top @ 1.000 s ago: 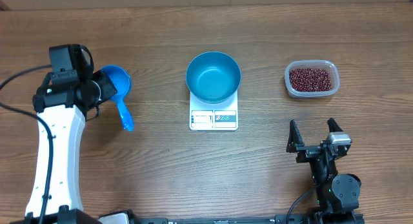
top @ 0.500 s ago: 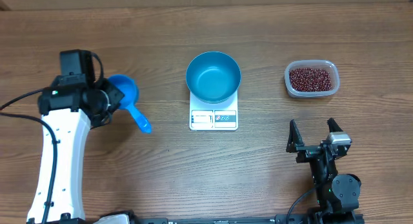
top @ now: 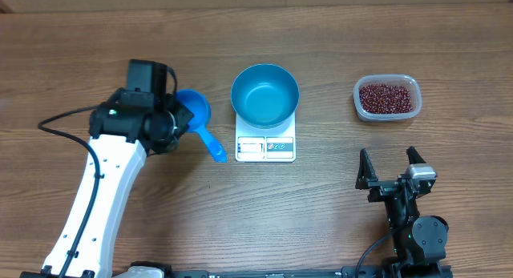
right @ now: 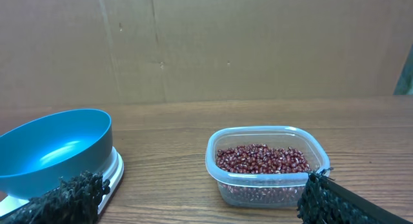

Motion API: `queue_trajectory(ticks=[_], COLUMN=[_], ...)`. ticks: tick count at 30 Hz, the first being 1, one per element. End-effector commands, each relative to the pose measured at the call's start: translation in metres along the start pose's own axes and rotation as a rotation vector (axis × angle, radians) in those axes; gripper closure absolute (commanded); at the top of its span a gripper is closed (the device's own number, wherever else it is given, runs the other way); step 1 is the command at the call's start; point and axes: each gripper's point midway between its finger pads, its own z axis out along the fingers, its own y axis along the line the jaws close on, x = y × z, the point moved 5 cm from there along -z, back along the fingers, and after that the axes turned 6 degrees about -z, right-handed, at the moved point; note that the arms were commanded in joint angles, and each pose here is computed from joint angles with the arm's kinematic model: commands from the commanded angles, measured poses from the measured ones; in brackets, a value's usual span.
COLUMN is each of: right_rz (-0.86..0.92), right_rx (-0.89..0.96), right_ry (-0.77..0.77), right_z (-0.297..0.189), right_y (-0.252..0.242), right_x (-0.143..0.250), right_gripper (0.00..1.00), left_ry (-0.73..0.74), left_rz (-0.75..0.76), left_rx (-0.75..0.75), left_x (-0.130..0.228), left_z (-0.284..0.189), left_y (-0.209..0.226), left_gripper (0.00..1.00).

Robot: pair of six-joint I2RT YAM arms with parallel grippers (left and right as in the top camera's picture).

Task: Scoop item into bowl and weigh 150g on scale
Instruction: 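Lift the blue scoop with the left gripper and carry it toward the scale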

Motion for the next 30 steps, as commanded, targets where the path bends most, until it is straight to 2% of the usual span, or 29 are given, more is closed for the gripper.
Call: queue_trajectory(ticks=[1, 8, 18, 30], right_rz=[-0.004, -0.005, -0.005, -0.004], right_rx=[0.007, 0.007, 0.007, 0.006], right_ry=[0.000, 0.000, 0.000, -0.001], right_z=[0.000, 0.000, 0.000, 0.000], right_y=[-0.001, -0.001, -0.001, -0.001], right_x=[0.003, 0.003, 0.003, 0.003], right_gripper=[0.00, 0.00, 0.00, 0.00], left_ry=[0.009, 0.060, 0.063, 0.072], left_rz=[-0.187, -0.328, -0.339, -0.349], left_rx=[0.027, 0.015, 0.014, 0.014], left_x=[0.012, 0.045, 0.065, 0.067], left_z=[-0.010, -0.010, -0.011, -0.011], left_y=[-0.010, -0.019, -0.025, -0.026], left_gripper=[0.96, 0.96, 0.96, 0.96])
